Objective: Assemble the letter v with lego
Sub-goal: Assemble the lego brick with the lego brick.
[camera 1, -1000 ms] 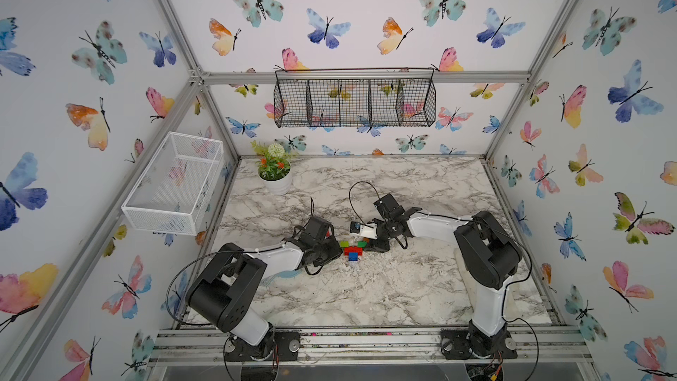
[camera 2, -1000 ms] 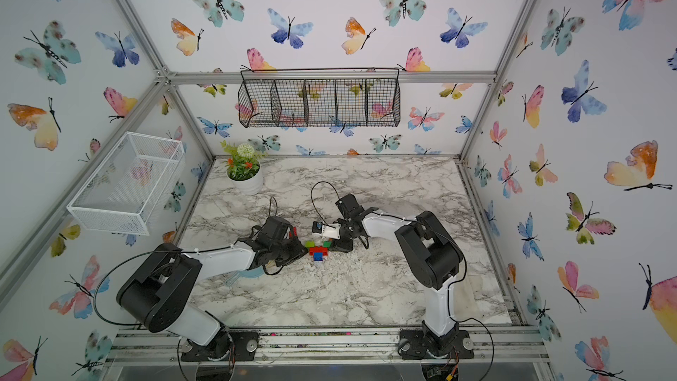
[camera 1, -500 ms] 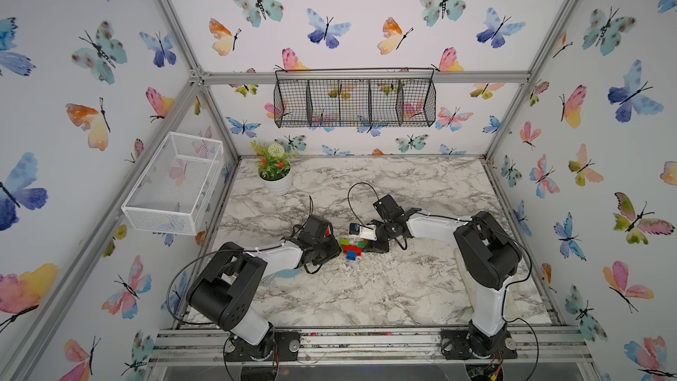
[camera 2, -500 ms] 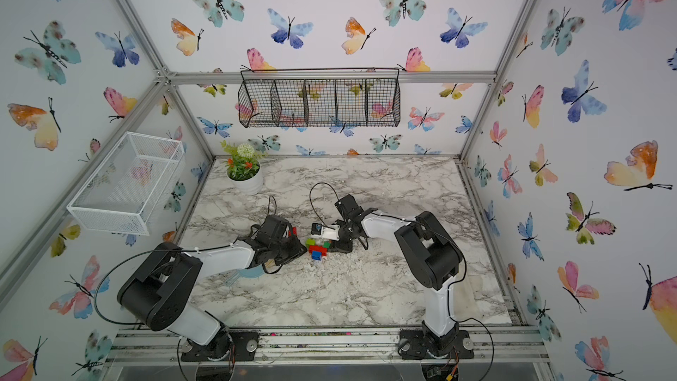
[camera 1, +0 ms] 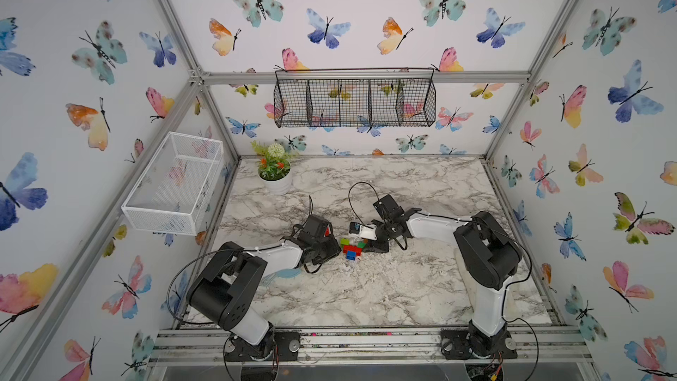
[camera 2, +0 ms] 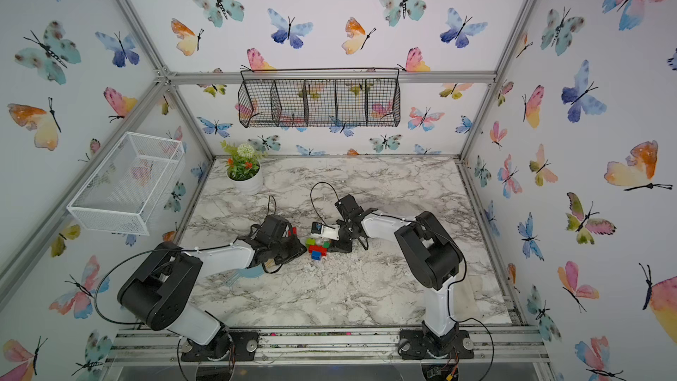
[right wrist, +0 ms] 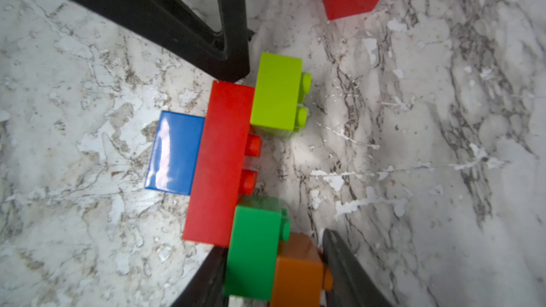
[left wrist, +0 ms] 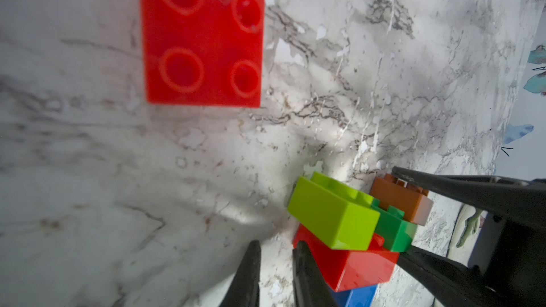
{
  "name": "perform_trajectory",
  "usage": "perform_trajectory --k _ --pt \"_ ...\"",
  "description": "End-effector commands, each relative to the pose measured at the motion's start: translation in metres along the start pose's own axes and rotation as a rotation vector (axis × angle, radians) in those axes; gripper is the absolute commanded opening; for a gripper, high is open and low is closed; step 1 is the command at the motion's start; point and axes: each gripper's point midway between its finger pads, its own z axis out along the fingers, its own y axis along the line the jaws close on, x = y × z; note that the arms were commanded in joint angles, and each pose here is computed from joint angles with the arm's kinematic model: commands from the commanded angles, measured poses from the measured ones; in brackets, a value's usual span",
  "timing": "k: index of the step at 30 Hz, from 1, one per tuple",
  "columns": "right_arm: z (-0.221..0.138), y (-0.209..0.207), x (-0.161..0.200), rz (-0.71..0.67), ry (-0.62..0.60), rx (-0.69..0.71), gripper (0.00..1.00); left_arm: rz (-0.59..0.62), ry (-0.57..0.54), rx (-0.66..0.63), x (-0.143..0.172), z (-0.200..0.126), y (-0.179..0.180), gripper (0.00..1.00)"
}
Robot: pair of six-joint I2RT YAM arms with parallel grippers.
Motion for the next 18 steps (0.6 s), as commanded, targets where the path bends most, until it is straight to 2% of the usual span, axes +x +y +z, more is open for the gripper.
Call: perform_trajectory --k 1,12,14,18 --pt "0.0048 0.0143 0.0101 0.033 0.037 -0.051 0.42 -0.006 0.033 -0.059 0.0083 0.0015 0.0178 0.25" --pt "0.0087 0.0141 0.01 0.054 0.032 -0.06 0.39 -0.008 0.033 -0.059 0.0083 0.0006 0.0186 0.25" --pt "0.008 0.0139 0.0087 0.054 0.029 -0.06 0.41 -0.007 0.032 -0.058 0.0084 0.0 0.0188 0.25" --pt "0.0049 0.0113 0.0046 0.058 0.02 -0.049 0.54 -0.006 0.032 -0.05 0.0086 -0.0021 0.017 0.25"
